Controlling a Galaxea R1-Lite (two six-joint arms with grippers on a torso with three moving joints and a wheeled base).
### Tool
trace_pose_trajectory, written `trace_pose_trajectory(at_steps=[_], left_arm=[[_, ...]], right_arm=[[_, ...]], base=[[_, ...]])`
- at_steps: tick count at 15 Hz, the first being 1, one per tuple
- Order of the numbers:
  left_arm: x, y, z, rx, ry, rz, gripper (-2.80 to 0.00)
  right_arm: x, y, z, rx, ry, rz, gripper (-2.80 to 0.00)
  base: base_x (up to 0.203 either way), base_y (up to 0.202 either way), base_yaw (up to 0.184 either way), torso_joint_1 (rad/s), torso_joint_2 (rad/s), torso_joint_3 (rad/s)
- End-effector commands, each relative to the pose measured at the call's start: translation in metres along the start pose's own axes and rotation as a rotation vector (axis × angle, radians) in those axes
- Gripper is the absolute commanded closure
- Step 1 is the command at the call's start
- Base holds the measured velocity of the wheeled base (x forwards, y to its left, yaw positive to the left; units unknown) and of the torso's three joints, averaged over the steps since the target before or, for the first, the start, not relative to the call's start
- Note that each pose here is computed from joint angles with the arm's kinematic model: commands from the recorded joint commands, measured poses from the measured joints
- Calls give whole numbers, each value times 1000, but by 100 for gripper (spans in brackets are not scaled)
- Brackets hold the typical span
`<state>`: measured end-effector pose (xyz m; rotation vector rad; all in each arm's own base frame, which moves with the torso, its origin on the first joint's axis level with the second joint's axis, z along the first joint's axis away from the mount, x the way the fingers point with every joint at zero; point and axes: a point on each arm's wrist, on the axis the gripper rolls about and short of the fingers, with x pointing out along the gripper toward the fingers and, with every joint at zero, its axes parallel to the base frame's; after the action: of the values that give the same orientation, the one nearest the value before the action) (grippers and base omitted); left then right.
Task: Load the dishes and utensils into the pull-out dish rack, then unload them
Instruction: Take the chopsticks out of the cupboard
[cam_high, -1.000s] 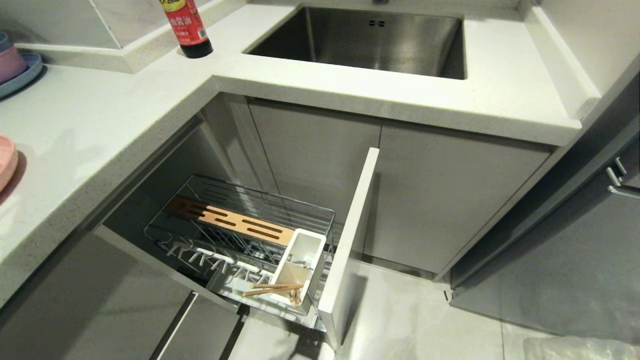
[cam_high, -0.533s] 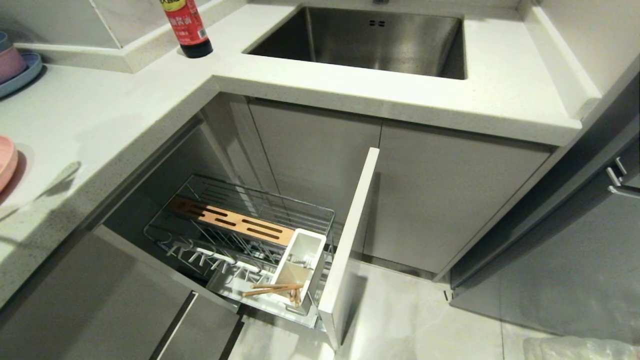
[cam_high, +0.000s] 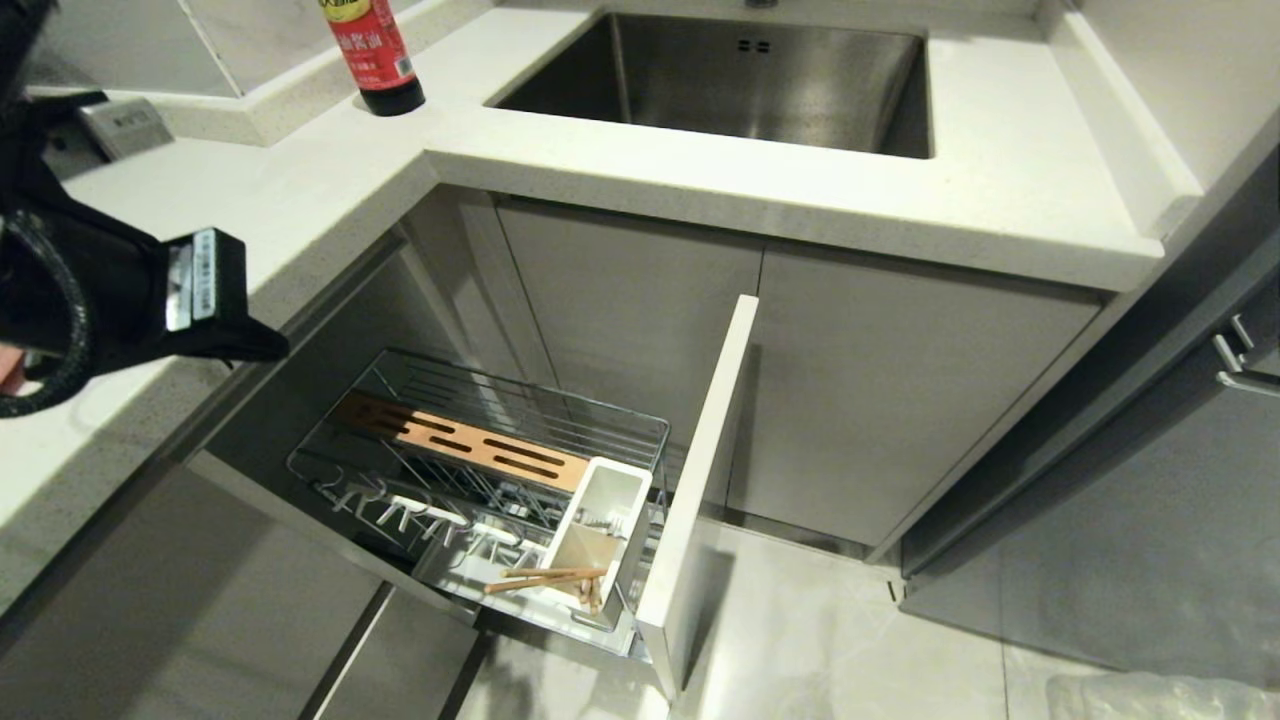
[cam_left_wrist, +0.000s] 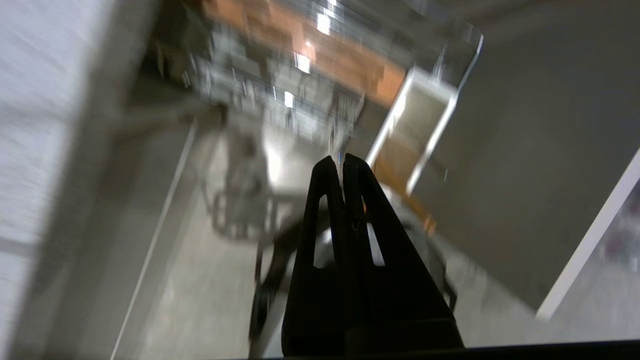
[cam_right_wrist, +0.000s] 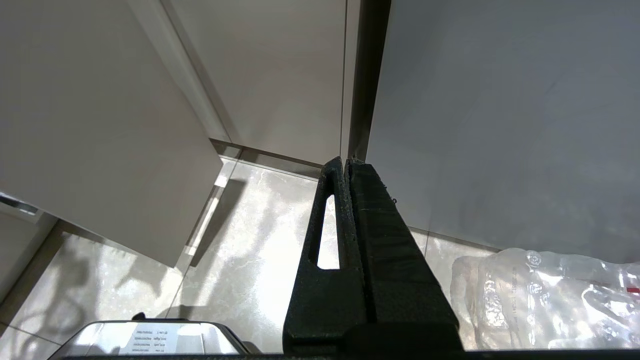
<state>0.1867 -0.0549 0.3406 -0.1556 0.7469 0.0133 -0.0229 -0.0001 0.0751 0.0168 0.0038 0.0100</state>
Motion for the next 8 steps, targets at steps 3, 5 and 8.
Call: trace_pose_trajectory(at_steps=[3, 5, 8], left_arm=[[34, -9, -12, 39, 264, -6, 0], [44, -12, -14, 33, 328, -53, 0], [70, -20, -25, 55, 437, -38, 0]], right_arm=[[0, 0, 0, 0, 1, 1, 0], [0, 0, 0, 0, 1, 1, 0], [0, 0, 0, 0, 1, 1, 0]], base=[[0, 0, 0, 0, 0, 0], [0, 0, 0, 0, 0, 0], [0, 0, 0, 0, 0, 0]])
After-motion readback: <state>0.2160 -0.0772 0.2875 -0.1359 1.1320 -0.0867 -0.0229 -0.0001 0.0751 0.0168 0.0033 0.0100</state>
